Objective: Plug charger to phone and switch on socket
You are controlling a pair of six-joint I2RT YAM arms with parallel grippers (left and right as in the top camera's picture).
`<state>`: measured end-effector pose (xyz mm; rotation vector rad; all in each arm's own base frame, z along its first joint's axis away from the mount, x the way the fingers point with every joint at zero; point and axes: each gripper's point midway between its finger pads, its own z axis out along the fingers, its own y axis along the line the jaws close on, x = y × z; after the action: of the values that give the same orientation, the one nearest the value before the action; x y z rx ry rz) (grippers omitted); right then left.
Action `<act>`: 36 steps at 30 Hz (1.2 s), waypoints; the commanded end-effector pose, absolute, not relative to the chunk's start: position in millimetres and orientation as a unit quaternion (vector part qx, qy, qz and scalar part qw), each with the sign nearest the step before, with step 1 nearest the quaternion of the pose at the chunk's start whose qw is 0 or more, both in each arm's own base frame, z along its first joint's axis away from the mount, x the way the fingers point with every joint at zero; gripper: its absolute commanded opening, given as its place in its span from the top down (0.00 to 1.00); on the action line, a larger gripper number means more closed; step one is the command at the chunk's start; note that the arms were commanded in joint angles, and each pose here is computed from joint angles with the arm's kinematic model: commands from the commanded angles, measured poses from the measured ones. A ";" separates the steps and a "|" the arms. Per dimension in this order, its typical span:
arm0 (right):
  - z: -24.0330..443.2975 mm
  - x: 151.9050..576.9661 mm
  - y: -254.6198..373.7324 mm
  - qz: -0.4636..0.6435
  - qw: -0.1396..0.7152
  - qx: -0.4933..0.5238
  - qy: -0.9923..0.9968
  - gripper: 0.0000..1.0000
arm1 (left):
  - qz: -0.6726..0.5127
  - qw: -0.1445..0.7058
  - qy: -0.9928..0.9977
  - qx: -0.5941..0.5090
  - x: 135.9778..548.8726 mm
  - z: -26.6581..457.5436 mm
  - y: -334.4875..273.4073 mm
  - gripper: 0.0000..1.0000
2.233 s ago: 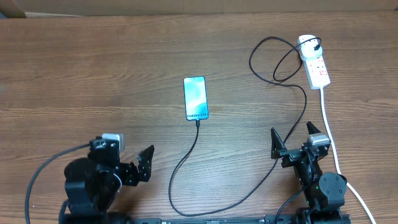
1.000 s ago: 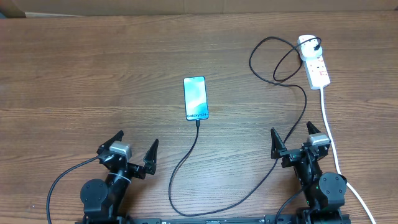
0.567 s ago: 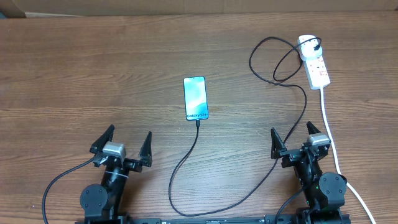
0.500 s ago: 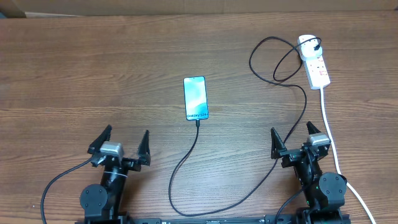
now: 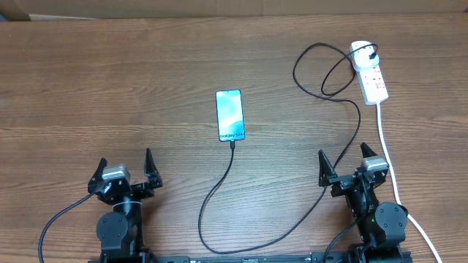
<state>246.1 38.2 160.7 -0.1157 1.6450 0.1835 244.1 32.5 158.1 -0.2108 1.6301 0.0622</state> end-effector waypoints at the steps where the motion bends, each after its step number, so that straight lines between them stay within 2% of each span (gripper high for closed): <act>1: 159.1 246.1 38.2 0.083 0.677 -0.049 0.730 0.00 | 0.065 0.681 0.725 -0.077 242.7 159.0 38.2 0.00; 12: 159.1 246.0 38.3 0.083 0.677 -0.049 0.730 0.00 | 0.060 0.679 0.731 -0.042 244.2 157.4 28.9 0.01; 36: 159.1 246.1 38.2 0.083 0.677 -0.049 0.730 0.00 | 0.062 0.680 0.730 -0.042 244.2 158.2 29.4 0.01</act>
<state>246.1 38.3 160.6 -0.1163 1.6454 0.1841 244.5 29.8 157.2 -0.1160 1.6447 0.1264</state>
